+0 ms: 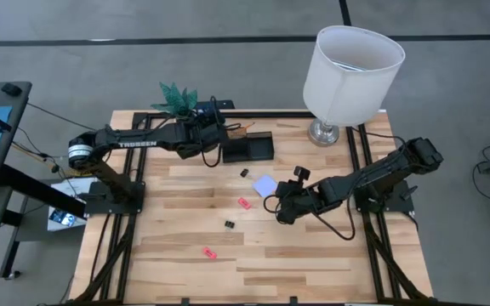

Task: Pick and place office supplies into organizer
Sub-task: Put the blue scissors into the black desk organizer

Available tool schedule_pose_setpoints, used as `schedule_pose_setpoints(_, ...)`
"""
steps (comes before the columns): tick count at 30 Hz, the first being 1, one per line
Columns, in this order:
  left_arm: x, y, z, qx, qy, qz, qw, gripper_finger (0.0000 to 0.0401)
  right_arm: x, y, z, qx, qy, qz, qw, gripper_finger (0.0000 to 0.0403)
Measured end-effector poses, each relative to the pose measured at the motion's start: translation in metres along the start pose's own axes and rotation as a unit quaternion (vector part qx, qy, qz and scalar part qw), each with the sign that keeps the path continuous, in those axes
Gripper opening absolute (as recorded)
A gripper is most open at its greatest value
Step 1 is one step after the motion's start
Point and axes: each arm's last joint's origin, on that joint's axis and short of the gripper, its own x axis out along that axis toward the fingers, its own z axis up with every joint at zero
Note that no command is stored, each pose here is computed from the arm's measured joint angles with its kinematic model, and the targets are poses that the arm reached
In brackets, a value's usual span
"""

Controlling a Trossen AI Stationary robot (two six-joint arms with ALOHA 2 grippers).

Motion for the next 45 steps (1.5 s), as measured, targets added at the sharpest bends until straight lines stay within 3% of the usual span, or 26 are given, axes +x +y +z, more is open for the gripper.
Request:
schedule_pose_setpoints(6, 0.013, 0.005, 0.015, 0.037, 0.013, -0.004, 0.999, 0.0029, 0.002, -0.003, 0.001, 0.003, 0.003, -0.004, 1.0, 0.0066)
schedule_pose_setpoints(19, 0.041, 0.007, 0.029, 0.06, 0.032, -0.027, 0.997, 0.0029, 0.002, -0.003, 0.001, -0.008, 0.002, -0.004, 1.0, 0.0066)
schedule_pose_setpoints(45, 0.029, 0.01, 0.038, 0.059, 0.014, -0.005, 0.998, 0.0029, 0.006, -0.009, 0.004, -0.004, 0.004, -0.011, 1.0, 0.0066)
